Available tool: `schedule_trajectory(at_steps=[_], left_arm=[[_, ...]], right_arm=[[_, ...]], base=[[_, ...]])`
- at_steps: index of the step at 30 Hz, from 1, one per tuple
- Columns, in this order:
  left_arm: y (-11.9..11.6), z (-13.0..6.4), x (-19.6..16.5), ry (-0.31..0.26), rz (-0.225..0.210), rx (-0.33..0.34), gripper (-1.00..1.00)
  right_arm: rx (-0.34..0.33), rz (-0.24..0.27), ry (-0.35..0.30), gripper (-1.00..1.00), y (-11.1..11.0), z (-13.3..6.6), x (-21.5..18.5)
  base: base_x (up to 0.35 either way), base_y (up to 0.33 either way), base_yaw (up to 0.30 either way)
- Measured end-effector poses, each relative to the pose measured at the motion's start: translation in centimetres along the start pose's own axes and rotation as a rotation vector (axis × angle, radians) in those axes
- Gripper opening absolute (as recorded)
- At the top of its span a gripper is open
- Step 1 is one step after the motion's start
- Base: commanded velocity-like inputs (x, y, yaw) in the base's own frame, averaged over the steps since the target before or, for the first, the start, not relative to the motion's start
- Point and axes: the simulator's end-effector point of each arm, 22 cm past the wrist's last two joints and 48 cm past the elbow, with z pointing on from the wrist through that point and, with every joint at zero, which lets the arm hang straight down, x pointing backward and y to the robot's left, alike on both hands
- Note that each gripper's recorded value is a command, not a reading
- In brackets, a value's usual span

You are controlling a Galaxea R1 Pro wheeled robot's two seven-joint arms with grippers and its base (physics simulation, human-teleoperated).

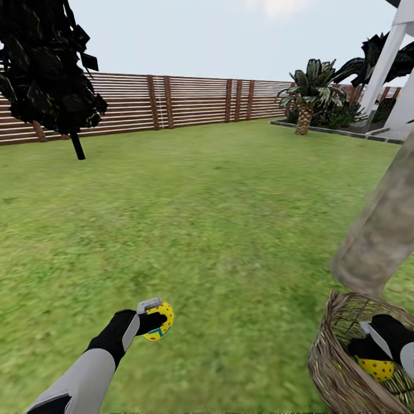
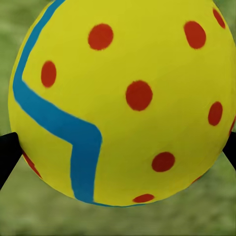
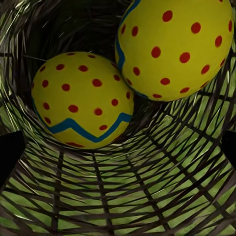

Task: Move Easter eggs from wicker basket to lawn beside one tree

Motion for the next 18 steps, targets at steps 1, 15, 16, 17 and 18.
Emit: schedule_trajectory(at_steps=[1,15,16,17,18], left_arm=[[0.1,0.2,0.2,0.004,0.0,-0.001,-1.0],[0.7,2.5,2.7,0.06,-0.007,-0.012,-1.0],[0.8,2.7,2.9,0.065,-0.008,-0.013,-1.0],[0.9,2.8,3.1,0.069,-0.008,-0.014,-1.0],[0.9,3.0,3.3,0.073,-0.009,-0.015,-1.0]], right_arm=[[0.0,-0.003,0.0,1.0,0.1,0.2,0.0],[0.004,-0.018,0.031,1.0,0.7,2.6,1.0],[0.005,-0.019,0.035,1.0,0.7,2.8,1.1],[0.005,-0.02,0.038,1.0,0.7,2.9,1.2],[0.005,-0.021,0.042,1.0,0.8,3.1,1.3]], base=[[0.0,0.0,0.0],[0.0,0.0,0.0],[0.0,0.0,0.0],[0.0,0.0,0.0],[0.0,0.0,0.0]])
